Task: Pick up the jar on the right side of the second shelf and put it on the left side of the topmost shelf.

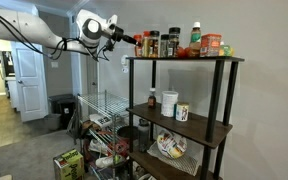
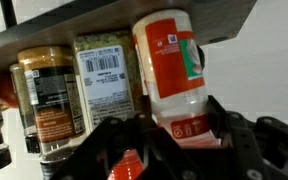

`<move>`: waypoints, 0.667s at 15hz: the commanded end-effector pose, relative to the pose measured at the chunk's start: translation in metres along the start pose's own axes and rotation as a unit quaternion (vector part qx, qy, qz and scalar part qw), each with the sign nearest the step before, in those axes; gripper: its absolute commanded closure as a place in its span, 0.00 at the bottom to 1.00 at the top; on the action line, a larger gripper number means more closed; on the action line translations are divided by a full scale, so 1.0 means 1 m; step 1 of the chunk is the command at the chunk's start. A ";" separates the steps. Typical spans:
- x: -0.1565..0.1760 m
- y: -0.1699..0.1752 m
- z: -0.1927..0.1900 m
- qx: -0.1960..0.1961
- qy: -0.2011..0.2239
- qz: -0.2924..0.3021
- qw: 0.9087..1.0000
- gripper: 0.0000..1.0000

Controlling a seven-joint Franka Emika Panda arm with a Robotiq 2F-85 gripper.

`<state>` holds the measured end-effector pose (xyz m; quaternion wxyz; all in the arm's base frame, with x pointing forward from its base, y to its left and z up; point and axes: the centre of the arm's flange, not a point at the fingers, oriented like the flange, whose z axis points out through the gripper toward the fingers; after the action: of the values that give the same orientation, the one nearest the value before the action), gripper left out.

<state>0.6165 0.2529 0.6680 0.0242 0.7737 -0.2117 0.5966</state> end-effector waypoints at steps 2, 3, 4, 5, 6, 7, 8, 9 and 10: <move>0.011 -0.006 -0.014 0.002 -0.015 0.008 1.000 0.70; 0.012 -0.009 -0.017 0.003 -0.016 0.007 1.000 0.70; 0.014 -0.011 -0.018 0.003 -0.017 0.007 1.000 0.70; 0.014 -0.012 -0.019 0.004 -0.019 0.006 1.000 0.70; 0.014 -0.012 -0.020 0.004 -0.021 0.006 1.000 0.70; 0.014 -0.013 -0.020 0.003 -0.022 0.004 1.000 0.70; 0.014 -0.012 -0.020 0.002 -0.023 0.003 1.000 0.70; 0.014 -0.012 -0.019 0.000 -0.025 0.002 1.000 0.70; 0.014 -0.011 -0.019 -0.001 -0.026 0.002 1.000 0.70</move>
<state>0.6091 0.2677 0.6805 0.0229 0.7840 -0.2057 0.5853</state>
